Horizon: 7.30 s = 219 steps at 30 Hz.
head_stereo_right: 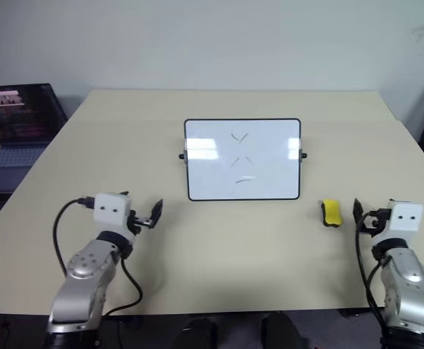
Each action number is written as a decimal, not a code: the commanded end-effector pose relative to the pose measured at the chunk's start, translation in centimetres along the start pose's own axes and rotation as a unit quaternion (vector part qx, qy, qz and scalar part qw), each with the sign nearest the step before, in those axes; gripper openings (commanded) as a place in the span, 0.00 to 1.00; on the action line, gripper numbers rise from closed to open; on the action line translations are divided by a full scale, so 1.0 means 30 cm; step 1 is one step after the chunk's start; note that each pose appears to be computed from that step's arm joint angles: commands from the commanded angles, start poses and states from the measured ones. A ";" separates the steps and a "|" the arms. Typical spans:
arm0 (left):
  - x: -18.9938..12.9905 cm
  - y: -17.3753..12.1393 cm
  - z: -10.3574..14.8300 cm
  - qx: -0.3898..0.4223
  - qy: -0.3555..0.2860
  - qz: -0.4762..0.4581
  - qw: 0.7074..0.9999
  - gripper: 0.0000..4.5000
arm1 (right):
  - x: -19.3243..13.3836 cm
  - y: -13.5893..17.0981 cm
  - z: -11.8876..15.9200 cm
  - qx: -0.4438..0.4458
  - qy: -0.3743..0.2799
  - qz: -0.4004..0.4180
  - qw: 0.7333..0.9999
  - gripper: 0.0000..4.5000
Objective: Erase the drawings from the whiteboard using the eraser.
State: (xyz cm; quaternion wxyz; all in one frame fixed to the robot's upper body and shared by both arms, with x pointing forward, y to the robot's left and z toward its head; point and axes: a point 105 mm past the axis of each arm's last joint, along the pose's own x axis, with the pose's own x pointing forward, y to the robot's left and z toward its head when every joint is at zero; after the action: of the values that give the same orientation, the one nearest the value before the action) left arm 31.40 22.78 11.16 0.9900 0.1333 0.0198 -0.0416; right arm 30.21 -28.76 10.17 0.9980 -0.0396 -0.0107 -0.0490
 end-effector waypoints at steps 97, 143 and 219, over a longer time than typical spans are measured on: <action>0.196 -0.117 0.370 0.053 -0.044 -0.236 0.969 1.00 | 0.285 0.847 0.457 -0.136 -0.156 0.295 0.933 0.30; 0.210 -0.111 0.345 0.045 -0.040 -0.215 0.975 1.00 | 0.324 1.090 0.428 -0.190 -0.132 0.332 0.914 0.30; 0.115 -0.072 0.204 -0.008 0.046 -0.246 0.968 1.00 | 0.094 0.741 0.350 -0.200 -0.127 0.399 0.886 0.29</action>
State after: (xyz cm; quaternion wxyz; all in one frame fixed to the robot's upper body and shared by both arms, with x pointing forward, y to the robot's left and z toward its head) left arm 34.93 18.93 14.97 0.9482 0.1021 0.1193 -0.2761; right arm 35.76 -7.03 17.10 0.9047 -0.2249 -0.0602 0.3567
